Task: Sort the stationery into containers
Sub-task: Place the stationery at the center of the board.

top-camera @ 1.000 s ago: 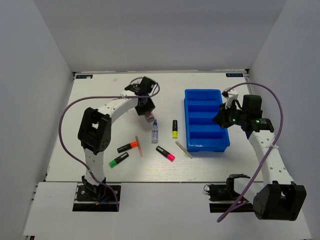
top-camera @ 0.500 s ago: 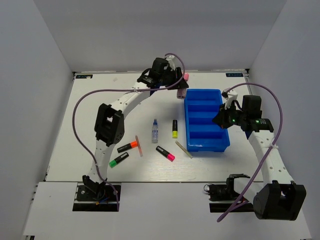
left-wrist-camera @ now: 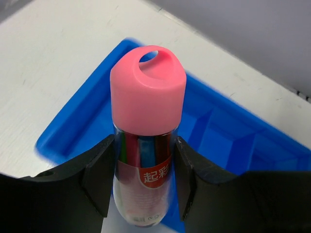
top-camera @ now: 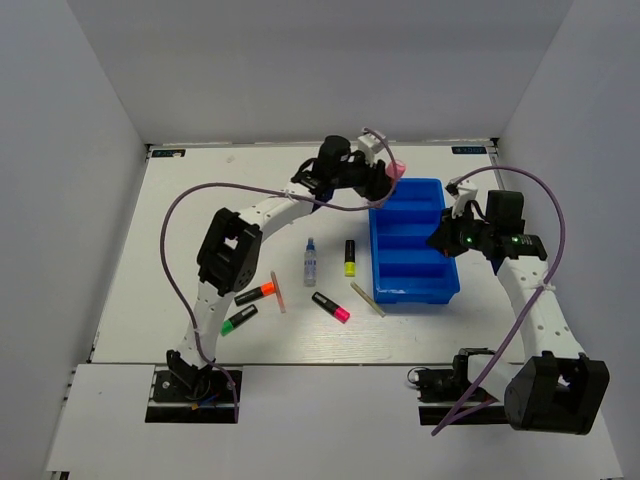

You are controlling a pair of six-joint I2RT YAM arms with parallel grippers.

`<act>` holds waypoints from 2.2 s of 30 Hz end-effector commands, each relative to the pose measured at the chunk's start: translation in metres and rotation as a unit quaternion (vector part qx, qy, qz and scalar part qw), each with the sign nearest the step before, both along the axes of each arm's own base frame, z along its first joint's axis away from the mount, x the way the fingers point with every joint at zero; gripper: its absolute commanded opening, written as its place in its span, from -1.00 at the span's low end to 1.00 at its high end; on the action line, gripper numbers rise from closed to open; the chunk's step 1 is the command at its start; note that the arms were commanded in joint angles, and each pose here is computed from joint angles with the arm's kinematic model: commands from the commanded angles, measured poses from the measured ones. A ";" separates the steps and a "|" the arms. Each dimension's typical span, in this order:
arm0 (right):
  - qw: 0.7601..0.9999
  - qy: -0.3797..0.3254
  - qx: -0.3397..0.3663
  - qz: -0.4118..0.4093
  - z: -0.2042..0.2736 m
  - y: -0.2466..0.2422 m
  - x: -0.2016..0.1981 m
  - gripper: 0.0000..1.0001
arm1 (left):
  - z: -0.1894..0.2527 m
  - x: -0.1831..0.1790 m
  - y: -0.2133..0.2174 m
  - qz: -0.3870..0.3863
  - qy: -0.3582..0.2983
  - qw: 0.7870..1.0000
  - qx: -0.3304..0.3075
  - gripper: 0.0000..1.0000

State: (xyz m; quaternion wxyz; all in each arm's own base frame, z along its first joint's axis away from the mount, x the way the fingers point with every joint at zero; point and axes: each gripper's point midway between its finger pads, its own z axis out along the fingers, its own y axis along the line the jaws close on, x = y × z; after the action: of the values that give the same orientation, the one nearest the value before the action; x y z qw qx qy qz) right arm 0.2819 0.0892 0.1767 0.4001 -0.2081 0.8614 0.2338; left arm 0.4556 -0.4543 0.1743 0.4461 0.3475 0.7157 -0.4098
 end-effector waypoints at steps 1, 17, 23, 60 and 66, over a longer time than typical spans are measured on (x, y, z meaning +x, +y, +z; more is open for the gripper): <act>1.000 0.000 0.004 0.008 0.000 0.001 0.001 -1.00 | 0.101 -0.003 -0.018 -0.018 -0.125 0.989 -0.078 -1.00; 1.000 0.011 0.005 0.002 -0.005 -0.001 0.005 -1.00 | 0.079 0.038 -0.049 0.067 -0.206 0.971 -0.097 -1.00; 1.000 0.015 0.014 0.001 -0.007 -0.005 0.004 -1.00 | 0.060 0.049 -0.054 0.080 -0.199 0.973 -0.082 -1.00; 0.998 0.023 0.058 0.012 0.000 -0.008 -0.002 -0.87 | -0.003 0.060 -0.048 0.119 -0.135 0.983 -0.036 0.06; 0.998 0.023 0.061 0.012 0.001 -0.008 -0.002 -0.84 | 0.004 0.056 -0.050 0.113 -0.131 0.984 -0.041 0.36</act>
State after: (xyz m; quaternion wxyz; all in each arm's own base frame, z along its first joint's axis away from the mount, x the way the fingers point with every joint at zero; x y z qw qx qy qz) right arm 0.2811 0.0793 0.1715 0.3845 -0.1809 0.8585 0.2870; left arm 0.5117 -0.4987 0.1369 0.5700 0.3041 0.6911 -0.3240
